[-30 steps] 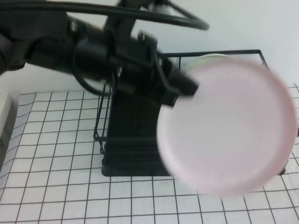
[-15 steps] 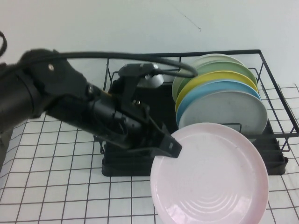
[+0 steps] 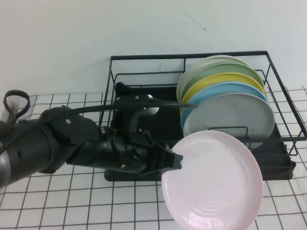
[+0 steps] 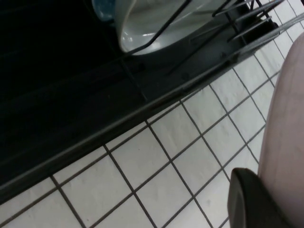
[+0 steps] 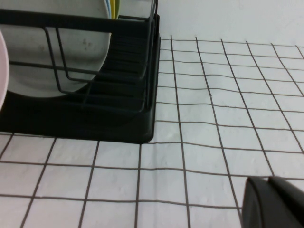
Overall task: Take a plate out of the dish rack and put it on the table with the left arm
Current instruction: Place the plate from the table
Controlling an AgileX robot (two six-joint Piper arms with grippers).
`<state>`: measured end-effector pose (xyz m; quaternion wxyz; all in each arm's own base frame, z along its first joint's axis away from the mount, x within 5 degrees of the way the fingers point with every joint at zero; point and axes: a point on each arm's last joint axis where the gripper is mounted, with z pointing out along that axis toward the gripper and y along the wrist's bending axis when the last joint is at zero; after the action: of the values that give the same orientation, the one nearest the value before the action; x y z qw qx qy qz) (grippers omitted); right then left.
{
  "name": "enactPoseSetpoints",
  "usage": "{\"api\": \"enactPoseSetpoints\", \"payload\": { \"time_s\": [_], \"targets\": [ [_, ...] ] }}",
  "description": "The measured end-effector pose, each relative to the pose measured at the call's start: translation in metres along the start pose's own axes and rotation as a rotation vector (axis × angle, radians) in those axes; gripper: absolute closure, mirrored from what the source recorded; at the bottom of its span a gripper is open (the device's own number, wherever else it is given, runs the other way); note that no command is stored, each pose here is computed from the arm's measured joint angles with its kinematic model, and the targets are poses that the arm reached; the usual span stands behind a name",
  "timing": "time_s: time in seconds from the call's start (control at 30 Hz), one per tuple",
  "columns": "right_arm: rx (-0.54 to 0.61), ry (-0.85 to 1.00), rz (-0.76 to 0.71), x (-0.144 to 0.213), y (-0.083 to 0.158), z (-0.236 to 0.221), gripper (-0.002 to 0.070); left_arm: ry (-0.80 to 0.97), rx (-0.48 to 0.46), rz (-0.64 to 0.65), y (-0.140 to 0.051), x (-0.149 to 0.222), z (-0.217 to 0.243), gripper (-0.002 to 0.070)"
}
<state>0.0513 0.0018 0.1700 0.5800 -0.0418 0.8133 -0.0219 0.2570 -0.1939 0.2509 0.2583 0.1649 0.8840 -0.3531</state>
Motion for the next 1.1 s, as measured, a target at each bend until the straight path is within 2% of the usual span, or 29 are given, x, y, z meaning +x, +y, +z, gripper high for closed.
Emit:
{"api": "enactPoseSetpoints", "payload": {
  "time_s": [0.3, 0.63, 0.87, 1.1],
  "targets": [
    [0.000, 0.000, 0.000, 0.000, 0.000, 0.000, 0.0678, 0.066, -0.021, -0.082, 0.019, 0.009, 0.031, 0.0608],
    [0.000, 0.000, 0.000, 0.000, 0.000, 0.000, 0.0678, 0.093, -0.035, -0.116, 0.031, 0.015, 0.049, 0.0608],
    [0.000, 0.000, 0.000, 0.000, 0.000, 0.000, 0.0678, 0.169, 0.020, -0.129, 0.026, 0.024, 0.055, 0.0608],
    [0.000, 0.000, 0.000, 0.000, 0.000, 0.000, 0.0678, 0.165, -0.031, -0.103, 0.032, 0.027, 0.062, 0.0608]
  ]
}}
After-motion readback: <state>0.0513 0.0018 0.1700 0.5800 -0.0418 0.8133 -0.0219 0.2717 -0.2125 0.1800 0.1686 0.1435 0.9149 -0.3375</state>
